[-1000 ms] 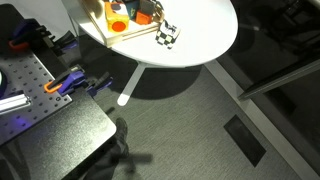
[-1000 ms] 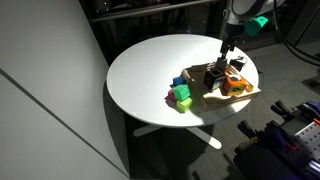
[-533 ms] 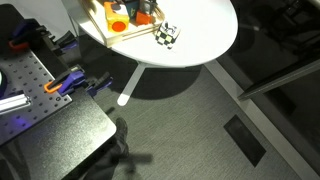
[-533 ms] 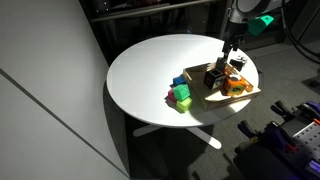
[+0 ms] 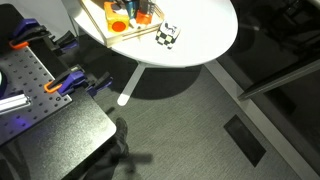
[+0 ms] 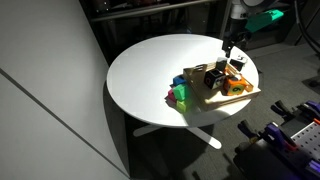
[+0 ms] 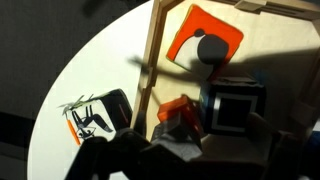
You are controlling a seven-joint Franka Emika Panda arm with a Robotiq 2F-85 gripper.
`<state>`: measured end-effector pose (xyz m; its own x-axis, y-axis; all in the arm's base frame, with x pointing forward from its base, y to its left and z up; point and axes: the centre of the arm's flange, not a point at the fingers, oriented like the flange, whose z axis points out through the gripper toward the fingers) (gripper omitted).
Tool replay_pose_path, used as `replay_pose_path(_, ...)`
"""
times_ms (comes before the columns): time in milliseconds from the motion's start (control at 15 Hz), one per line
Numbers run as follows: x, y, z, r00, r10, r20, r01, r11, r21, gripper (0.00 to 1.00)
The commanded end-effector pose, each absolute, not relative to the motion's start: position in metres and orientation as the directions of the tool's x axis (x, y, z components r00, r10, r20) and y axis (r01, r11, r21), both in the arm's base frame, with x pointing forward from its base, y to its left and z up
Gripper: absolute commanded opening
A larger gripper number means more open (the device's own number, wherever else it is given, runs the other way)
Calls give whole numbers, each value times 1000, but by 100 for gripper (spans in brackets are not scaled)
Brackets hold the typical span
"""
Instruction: Put the grey block on the orange block
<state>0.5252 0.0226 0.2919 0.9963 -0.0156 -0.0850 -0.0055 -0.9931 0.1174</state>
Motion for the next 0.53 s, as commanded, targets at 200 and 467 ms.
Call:
replay_pose_path(200,495,34,341,982,-38,-187,-18,-994,108,100)
replay_pose_path(467,485,33,362,984,-14,-177,2,-996,94,100)
